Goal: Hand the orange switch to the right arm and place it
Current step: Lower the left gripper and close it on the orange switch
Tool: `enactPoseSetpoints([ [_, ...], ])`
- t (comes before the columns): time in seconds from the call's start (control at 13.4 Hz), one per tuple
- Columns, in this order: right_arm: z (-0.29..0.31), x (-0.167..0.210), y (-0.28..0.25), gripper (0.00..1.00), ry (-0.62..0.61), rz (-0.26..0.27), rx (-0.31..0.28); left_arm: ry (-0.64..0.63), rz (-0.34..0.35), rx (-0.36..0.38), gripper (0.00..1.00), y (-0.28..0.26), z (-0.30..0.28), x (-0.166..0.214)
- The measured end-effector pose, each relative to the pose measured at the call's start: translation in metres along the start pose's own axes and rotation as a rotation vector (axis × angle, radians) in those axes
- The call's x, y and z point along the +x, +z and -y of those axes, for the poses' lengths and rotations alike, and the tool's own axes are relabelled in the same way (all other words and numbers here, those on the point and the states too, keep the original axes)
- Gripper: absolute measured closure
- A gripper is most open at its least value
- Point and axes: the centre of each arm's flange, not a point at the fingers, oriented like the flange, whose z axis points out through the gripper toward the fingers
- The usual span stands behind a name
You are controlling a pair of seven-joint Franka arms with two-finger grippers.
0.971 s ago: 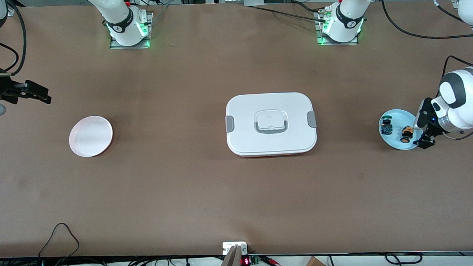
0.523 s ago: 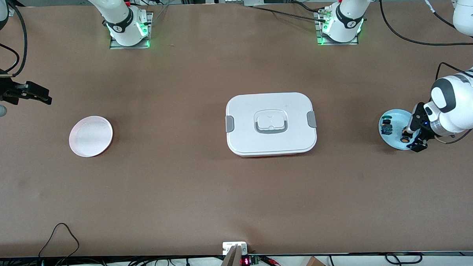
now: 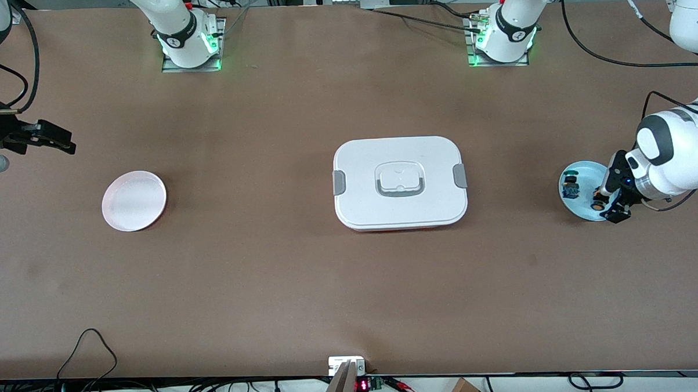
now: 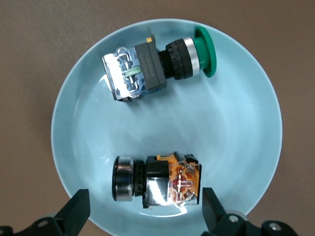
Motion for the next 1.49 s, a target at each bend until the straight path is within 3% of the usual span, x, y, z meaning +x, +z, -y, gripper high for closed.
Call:
enactPoseSetpoints([
  [0.67,-0.002,0.002,0.001,0.00,0.004,-0.008,-0.001,0.023,-0.031,0.002,0.04,0.010,-0.006,0.004],
  [0.82,-0.007,0.002,0.001,0.00,0.014,-0.008,0.000,0.038,-0.044,0.020,0.25,0.009,-0.004,0.005],
  [0.9,-0.009,0.002,0.001,0.00,0.017,-0.007,0.000,0.041,-0.051,0.031,0.29,0.008,-0.005,0.005],
  [1.49,-0.020,0.004,0.009,0.00,0.036,0.006,0.001,0.051,-0.098,0.067,0.29,-0.001,0.005,0.006],
])
